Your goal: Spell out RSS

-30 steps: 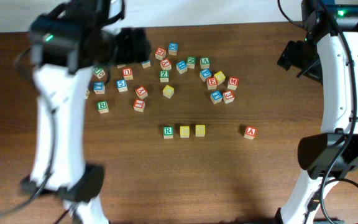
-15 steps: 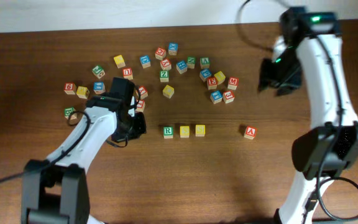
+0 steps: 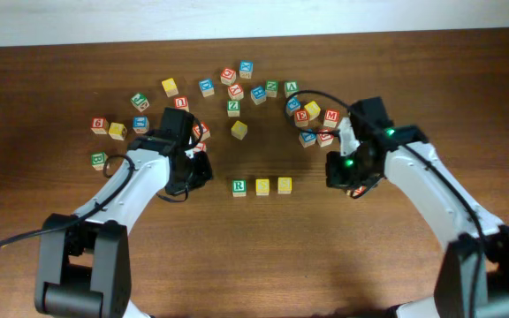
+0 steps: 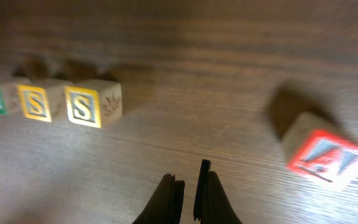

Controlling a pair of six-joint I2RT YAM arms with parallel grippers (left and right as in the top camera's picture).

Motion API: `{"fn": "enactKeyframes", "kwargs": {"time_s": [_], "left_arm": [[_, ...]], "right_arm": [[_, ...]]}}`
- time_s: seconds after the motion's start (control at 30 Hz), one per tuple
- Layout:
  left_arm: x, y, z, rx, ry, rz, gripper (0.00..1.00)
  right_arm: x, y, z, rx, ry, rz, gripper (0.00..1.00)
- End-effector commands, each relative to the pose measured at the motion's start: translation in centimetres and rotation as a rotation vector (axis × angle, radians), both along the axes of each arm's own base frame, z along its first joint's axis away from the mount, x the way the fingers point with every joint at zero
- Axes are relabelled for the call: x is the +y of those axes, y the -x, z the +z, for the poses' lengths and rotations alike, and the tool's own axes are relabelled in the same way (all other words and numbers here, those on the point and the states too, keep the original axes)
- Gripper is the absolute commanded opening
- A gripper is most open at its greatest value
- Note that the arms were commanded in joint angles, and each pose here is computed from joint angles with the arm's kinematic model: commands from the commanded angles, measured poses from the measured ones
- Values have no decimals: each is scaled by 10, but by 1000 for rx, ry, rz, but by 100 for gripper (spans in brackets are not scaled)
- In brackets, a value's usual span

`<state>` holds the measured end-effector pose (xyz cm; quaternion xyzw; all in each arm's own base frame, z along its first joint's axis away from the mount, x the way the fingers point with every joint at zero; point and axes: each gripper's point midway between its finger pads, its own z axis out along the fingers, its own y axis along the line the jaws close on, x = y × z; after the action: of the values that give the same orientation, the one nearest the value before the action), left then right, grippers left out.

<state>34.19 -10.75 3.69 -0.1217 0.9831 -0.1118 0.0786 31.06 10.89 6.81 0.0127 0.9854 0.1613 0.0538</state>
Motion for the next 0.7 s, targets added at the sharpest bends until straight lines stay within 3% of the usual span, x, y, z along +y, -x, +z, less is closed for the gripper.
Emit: {"fn": "enactKeyframes", "kwargs": {"time_s": [0.0,0.2,0.67], "left_arm": [[-20,7,-16,28,12,14,0],[-30,11,-53,96,6,-4,0],[-68,18,-48,91,92,-75,0]], "right_arm": [[16,2,-21,53,-65,11,4],[37,1,-72,130,-50,43,4],[68,-7,-71,57,-89,101,4]]}}
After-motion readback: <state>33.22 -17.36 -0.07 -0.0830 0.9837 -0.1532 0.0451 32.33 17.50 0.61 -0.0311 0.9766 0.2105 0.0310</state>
